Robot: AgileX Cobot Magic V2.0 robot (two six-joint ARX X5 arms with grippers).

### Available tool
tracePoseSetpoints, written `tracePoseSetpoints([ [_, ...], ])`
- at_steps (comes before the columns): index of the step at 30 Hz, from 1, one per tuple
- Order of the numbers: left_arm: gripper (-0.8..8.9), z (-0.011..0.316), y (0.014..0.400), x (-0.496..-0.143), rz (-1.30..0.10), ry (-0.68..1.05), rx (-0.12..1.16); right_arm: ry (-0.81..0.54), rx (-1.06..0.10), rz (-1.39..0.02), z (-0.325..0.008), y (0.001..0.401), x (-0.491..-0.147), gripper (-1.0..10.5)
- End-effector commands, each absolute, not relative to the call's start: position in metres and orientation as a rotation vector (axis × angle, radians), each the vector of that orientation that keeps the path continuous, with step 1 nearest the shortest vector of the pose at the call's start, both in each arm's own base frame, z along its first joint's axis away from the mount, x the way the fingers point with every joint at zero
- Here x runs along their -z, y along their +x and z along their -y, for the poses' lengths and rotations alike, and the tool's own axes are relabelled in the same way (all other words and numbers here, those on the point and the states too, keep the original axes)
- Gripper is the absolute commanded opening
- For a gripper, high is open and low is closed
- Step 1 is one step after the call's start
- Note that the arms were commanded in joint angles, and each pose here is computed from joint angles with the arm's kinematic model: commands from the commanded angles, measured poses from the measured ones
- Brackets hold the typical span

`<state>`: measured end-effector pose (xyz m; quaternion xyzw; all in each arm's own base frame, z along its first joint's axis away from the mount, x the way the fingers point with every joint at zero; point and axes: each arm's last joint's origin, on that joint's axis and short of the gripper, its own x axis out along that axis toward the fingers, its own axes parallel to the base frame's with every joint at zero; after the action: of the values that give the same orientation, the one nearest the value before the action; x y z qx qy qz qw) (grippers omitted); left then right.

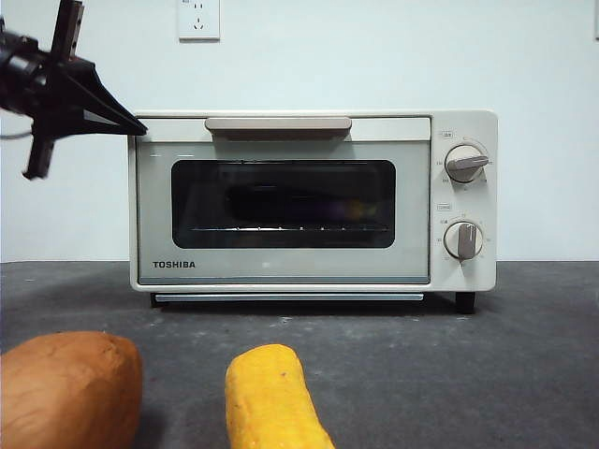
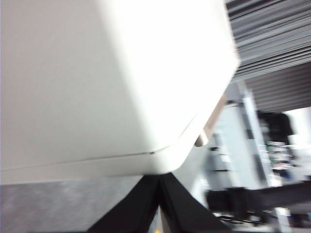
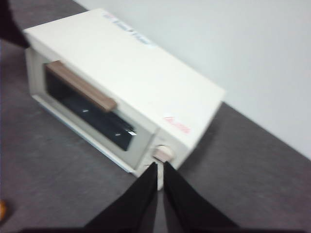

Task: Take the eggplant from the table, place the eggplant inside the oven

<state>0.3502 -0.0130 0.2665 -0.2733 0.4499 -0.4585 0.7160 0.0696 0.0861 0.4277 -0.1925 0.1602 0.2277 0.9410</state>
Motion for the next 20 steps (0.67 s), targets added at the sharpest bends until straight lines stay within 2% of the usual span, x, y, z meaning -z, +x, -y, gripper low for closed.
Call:
tracePoseSetpoints([
  [1,0.07,0.017,0.339,-0.295,-0.949,-0.474,0.955,-0.391,-0.520,-0.356,-0.096,0.073,-0.425,0.0],
  [7,0.07,0.025,0.292,-0.358,-0.805,-0.226,0.760,-0.409,-0.537,-0.436,-0.109,0.088,-0.407,0.0],
  [12,0.07,0.040,0.246,-0.401,-0.612,-0.106,0.661,-0.324,-0.621,-0.510,-0.112,0.106,-0.383,0.0],
  [14,0.07,0.047,0.226,-0.409,-0.537,-0.066,0.614,-0.274,-0.622,-0.534,-0.112,0.116,-0.370,0.0],
  [16,0.07,0.053,0.208,-0.411,-0.481,-0.043,0.573,-0.240,-0.576,-0.530,-0.109,0.125,-0.358,0.0],
  [20,0.07,0.060,0.175,-0.395,-0.378,-0.037,0.521,-0.171,-0.537,-0.473,-0.108,0.138,-0.330,0.0],
])
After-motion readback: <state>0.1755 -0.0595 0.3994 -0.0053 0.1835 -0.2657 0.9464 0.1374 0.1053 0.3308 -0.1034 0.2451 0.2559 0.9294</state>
